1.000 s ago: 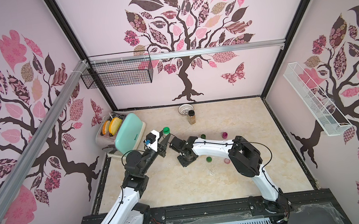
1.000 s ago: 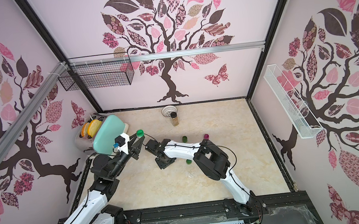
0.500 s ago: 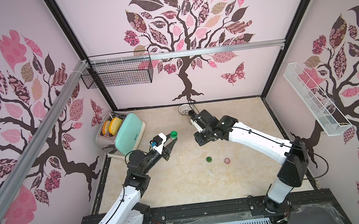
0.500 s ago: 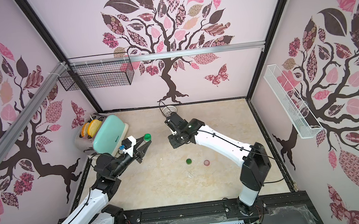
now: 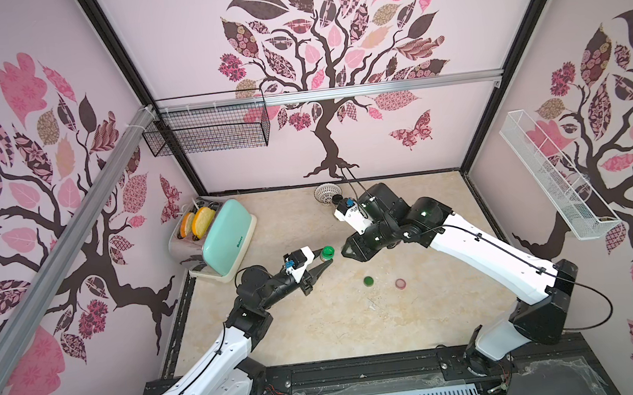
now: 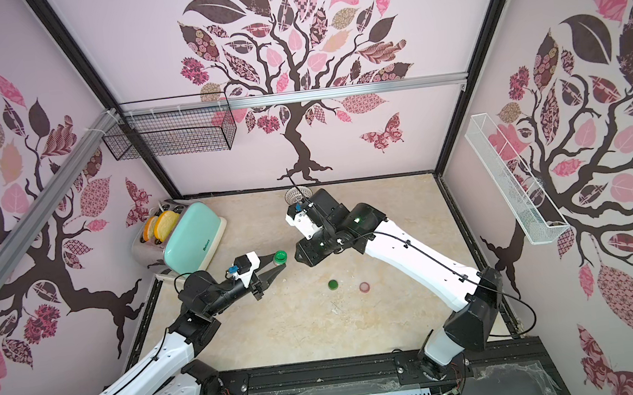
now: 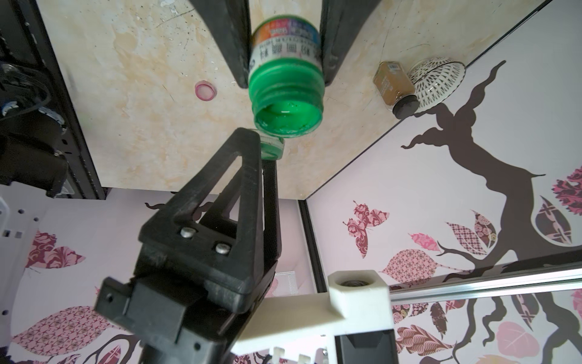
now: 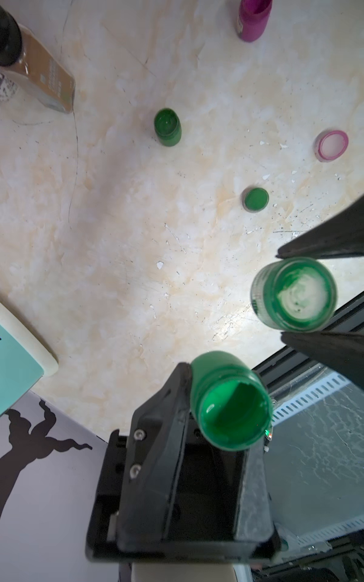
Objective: Close the paint jar lid
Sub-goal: Pick up the lid from the center of the board, then close the lid on the paint jar.
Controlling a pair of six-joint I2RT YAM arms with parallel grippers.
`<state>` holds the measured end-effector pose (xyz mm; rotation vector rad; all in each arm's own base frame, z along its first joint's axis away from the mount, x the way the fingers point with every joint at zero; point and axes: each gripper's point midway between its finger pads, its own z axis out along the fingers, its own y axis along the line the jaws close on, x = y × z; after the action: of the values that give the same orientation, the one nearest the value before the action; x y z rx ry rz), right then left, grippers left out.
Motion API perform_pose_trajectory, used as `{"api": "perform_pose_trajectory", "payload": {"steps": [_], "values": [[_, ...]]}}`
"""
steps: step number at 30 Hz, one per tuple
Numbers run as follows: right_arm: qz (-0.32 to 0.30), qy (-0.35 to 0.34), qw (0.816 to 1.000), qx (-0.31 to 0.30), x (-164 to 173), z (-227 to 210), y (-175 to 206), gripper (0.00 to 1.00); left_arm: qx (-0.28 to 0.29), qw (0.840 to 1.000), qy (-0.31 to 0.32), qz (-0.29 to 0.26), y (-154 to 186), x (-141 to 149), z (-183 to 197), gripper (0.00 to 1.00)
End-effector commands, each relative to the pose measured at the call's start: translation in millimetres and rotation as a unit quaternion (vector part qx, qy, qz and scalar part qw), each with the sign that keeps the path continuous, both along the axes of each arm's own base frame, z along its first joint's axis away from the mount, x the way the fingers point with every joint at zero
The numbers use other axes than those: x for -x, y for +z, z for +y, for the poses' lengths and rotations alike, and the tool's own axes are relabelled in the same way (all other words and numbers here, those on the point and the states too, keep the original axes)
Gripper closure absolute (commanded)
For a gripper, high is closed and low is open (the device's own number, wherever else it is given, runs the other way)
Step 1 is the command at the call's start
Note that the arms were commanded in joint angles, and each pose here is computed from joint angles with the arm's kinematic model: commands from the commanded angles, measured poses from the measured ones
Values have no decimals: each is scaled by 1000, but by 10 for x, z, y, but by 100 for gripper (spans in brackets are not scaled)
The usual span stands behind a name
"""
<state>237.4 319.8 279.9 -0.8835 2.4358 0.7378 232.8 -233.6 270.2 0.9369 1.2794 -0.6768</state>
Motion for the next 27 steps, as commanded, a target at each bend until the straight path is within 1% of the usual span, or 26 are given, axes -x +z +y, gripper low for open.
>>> {"api": "perform_pose_trajectory", "payload": {"steps": [1, 10, 27], "values": [[4, 21, 999, -32, 103, 62, 239, 66, -6, 999, -35, 3, -3, 75, -81, 78], [15, 36, 999, -35, 154, 109, 247, 66, -17, 998, -60, 20, -62, 84, -159, 79], [29, 59, 998, -23, 217, 302, 120, 66, -23, 997, -65, 20, -66, 82, -176, 80]]}}
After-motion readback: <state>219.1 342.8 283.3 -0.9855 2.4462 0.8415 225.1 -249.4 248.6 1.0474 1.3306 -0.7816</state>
